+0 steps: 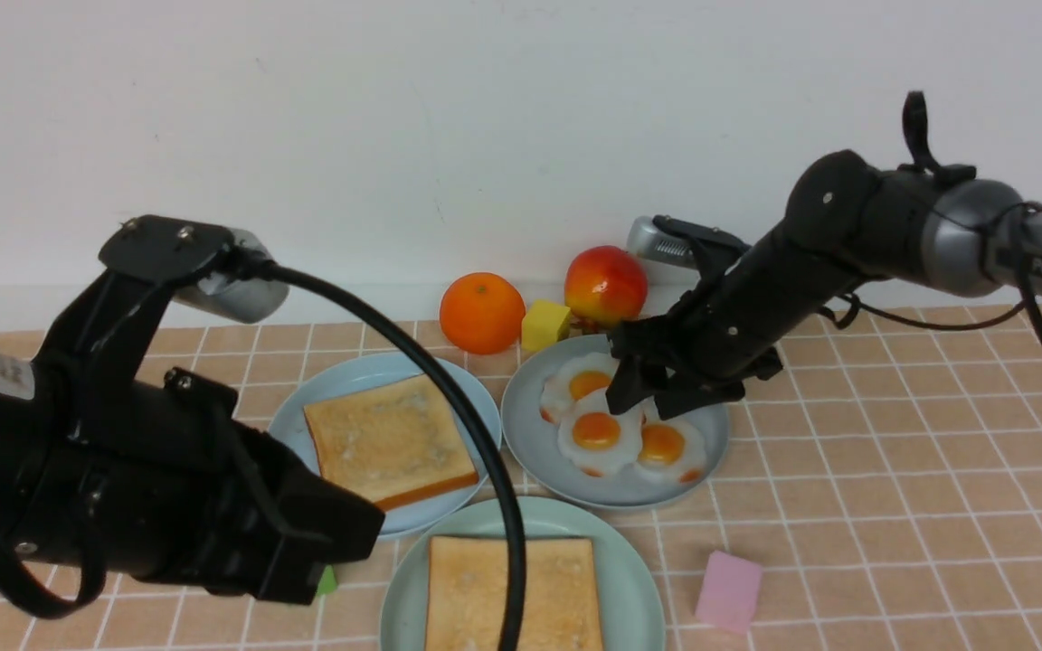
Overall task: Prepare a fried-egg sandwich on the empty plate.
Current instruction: Use the right arm to grab a fried egg
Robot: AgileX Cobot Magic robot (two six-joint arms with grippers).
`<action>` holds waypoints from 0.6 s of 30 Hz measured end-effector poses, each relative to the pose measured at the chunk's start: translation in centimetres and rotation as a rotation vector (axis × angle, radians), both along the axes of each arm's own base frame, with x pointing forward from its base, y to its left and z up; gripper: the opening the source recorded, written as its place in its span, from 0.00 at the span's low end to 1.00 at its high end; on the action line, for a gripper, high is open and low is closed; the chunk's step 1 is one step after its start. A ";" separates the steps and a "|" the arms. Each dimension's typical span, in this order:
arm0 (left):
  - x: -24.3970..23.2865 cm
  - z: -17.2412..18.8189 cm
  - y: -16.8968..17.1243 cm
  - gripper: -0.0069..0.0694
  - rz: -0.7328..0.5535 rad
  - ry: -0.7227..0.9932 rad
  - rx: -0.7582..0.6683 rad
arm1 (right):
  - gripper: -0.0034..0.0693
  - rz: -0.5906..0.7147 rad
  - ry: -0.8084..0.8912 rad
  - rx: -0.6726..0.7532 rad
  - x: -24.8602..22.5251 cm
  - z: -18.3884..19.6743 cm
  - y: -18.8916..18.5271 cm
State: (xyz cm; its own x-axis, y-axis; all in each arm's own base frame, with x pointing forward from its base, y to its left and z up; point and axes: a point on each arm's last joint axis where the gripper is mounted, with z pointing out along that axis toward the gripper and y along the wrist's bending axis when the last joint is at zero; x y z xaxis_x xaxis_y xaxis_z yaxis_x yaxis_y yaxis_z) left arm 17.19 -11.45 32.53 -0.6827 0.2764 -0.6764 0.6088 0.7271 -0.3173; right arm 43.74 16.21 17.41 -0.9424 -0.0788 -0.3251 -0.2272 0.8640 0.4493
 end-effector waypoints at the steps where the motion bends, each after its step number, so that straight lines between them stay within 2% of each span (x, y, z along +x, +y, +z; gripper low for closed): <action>1: 0.0 0.0 0.0 0.07 0.000 0.000 0.000 | 0.64 -0.005 0.002 -0.001 0.1 -0.3 0.0; 5: 0.0 0.0 0.0 0.07 0.000 0.000 0.000 | 0.61 -0.029 0.004 0.008 0.5 -1.3 0.0; 8: 0.0 0.0 0.0 0.07 0.000 0.000 0.001 | 0.52 -0.041 0.008 0.023 0.6 -1.5 0.0; 9: 0.0 0.0 0.0 0.07 0.000 -0.001 0.003 | 0.44 -0.046 0.014 0.031 0.6 -1.6 0.1; 10: 0.0 0.0 0.0 0.07 0.000 -0.001 0.003 | 0.44 -0.046 0.014 0.032 0.7 -1.6 0.1; 14: 0.0 0.0 0.0 0.07 0.000 -0.002 0.003 | 0.17 -0.050 0.021 0.043 0.7 -1.6 0.2; 18: 0.0 0.0 0.0 0.07 -0.001 -0.003 0.005 | 0.18 -0.054 0.023 0.050 0.7 -1.4 0.0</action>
State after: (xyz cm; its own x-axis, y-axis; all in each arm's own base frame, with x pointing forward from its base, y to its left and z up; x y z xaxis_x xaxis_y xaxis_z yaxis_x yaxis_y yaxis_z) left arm 17.18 -11.42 32.53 -0.6805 0.2802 -0.6771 0.6101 0.7284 -0.3117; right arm 44.45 16.21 16.00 -0.9522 -0.0114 -0.3052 -0.1694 0.8512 0.4968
